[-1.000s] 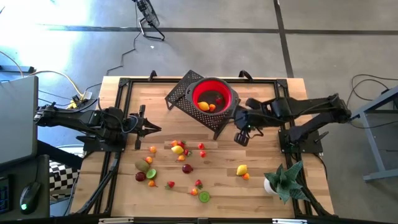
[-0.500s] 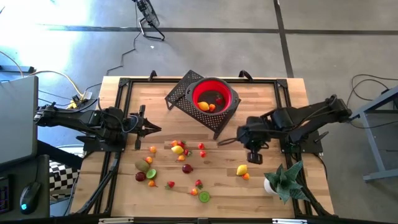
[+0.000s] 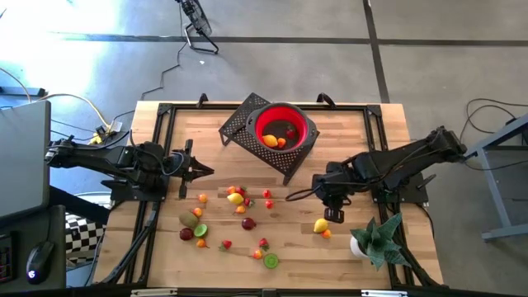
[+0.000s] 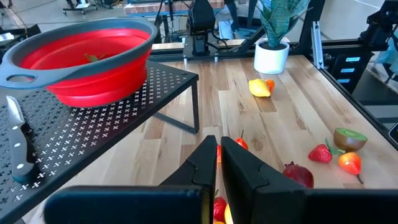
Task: Pick & Place Fruit
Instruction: Put the lemon into the strainer bowl on the shelf
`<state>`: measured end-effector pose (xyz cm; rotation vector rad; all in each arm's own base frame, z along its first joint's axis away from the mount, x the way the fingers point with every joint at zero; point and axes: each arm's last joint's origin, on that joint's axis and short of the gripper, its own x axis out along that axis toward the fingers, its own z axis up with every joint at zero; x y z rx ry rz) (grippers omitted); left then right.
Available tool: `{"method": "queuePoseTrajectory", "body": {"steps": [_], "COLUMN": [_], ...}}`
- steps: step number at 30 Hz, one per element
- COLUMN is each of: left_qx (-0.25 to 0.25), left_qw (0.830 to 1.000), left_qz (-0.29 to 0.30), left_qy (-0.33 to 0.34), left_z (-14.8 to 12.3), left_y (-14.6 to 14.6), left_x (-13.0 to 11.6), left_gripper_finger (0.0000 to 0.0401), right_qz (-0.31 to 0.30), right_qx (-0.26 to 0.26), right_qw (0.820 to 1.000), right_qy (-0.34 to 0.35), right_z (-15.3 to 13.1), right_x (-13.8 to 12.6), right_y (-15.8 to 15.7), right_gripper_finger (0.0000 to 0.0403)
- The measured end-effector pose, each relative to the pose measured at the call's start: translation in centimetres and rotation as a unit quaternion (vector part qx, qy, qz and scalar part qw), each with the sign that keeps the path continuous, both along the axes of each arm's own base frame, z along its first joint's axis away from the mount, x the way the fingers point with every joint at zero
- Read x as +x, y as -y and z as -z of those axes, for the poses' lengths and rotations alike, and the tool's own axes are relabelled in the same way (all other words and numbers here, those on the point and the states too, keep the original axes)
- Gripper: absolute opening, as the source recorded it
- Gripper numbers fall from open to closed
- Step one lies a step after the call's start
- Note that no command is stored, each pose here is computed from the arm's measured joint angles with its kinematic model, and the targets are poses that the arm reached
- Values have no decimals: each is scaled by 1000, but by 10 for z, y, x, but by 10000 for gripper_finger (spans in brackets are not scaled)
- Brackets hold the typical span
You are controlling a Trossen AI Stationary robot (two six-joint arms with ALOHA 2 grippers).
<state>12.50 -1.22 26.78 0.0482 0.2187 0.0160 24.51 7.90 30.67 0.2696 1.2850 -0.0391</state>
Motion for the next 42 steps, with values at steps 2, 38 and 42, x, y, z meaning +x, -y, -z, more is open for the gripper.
{"method": "queuePoseTrajectory", "body": {"steps": [2,38,42], "left_qx": [0,1,0], "left_qw": [1000,1000,1000], "left_qz": [0,-1,1], "left_qy": [0,-4,-4], "left_z": [0,1,1], "left_y": [0,0,0], "left_x": [0,0,0], "left_gripper_finger": [19,19,19], "right_qz": [-15,-124,-127], "right_qx": [-4,-108,-121], "right_qw": [1000,986,982], "right_qy": [11,-37,-70], "right_z": [-1,62,77], "right_x": [1,24,29], "right_y": [0,-70,-73], "right_gripper_finger": [134,257,257]}}
